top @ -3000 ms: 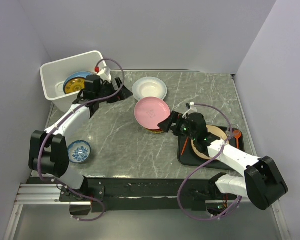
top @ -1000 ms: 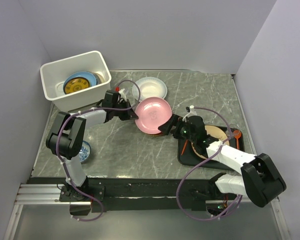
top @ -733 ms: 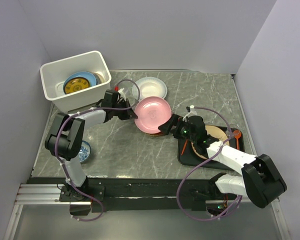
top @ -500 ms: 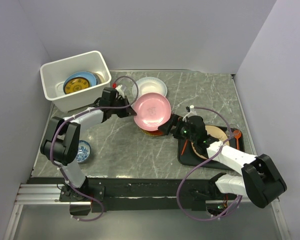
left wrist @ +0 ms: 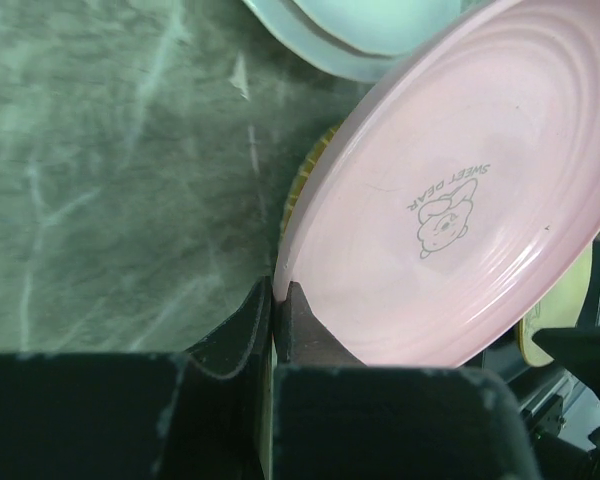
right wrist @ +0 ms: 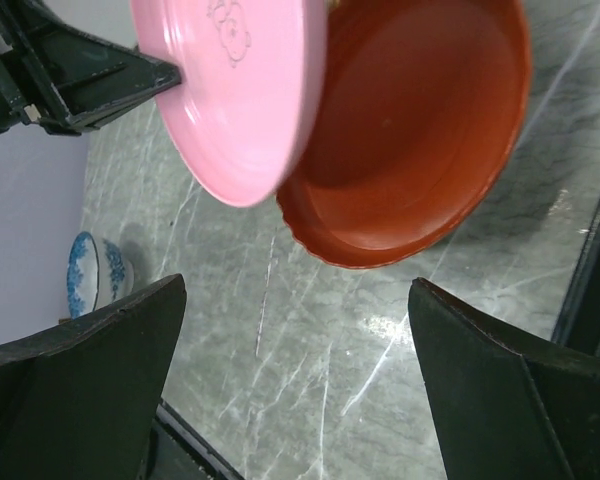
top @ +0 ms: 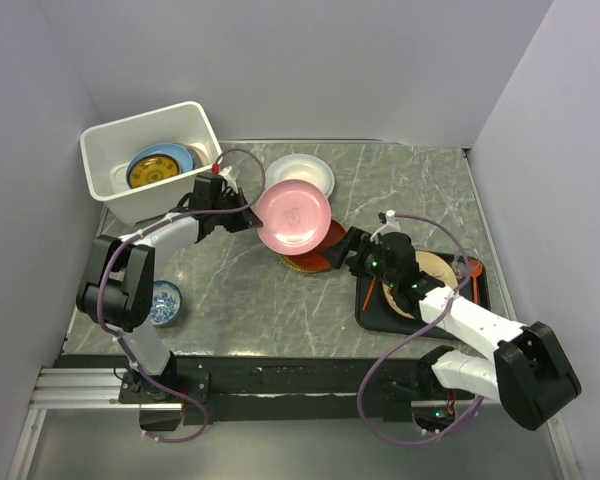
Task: Place the plates into the plastic bin on the countertop
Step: Pick up the plate at the center of the board, then place the plate in the plastic bin.
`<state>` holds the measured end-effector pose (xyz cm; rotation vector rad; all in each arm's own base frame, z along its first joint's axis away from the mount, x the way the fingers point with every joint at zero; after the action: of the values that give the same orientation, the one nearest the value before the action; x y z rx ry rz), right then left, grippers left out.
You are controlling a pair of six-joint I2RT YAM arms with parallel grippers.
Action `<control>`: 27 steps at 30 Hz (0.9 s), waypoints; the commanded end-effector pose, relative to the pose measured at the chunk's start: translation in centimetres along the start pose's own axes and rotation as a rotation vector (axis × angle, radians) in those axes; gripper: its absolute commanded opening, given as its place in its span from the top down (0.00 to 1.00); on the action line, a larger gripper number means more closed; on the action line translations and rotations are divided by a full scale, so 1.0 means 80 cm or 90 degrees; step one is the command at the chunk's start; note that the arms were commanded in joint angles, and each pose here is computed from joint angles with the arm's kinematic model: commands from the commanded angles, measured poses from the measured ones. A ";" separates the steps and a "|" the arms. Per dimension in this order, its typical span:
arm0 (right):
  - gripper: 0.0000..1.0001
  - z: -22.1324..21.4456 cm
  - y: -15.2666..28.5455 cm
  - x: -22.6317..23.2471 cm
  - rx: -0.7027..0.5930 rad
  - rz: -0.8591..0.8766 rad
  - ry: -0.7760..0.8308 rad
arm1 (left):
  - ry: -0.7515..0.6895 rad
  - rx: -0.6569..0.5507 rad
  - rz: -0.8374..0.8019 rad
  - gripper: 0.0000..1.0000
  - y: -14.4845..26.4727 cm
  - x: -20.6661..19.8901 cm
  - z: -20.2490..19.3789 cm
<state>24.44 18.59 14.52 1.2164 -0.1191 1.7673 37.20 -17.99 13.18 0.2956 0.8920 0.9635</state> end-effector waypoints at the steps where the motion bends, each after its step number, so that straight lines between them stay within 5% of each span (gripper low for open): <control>1: 0.01 0.015 0.007 -0.013 -0.047 -0.041 -0.003 | -0.004 -0.079 -0.028 0.99 0.026 -0.014 0.052; 27: 0.02 0.011 -0.023 -0.010 0.006 -0.025 -0.007 | 0.034 -0.225 0.051 0.99 0.122 -0.004 0.121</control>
<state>25.18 17.99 11.60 1.2640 -0.0202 1.6680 37.89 -11.78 20.34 0.1087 0.8349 1.1634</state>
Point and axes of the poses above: each gripper's point midway between its finger pads, its own y axis back along the fingers, its own x axis along the line the jaws close on, z = x × y, the point moved 5 cm from there along y, back along the fingers, and after that the axes turned 8 degrees about -y, right-handed, at the moved point
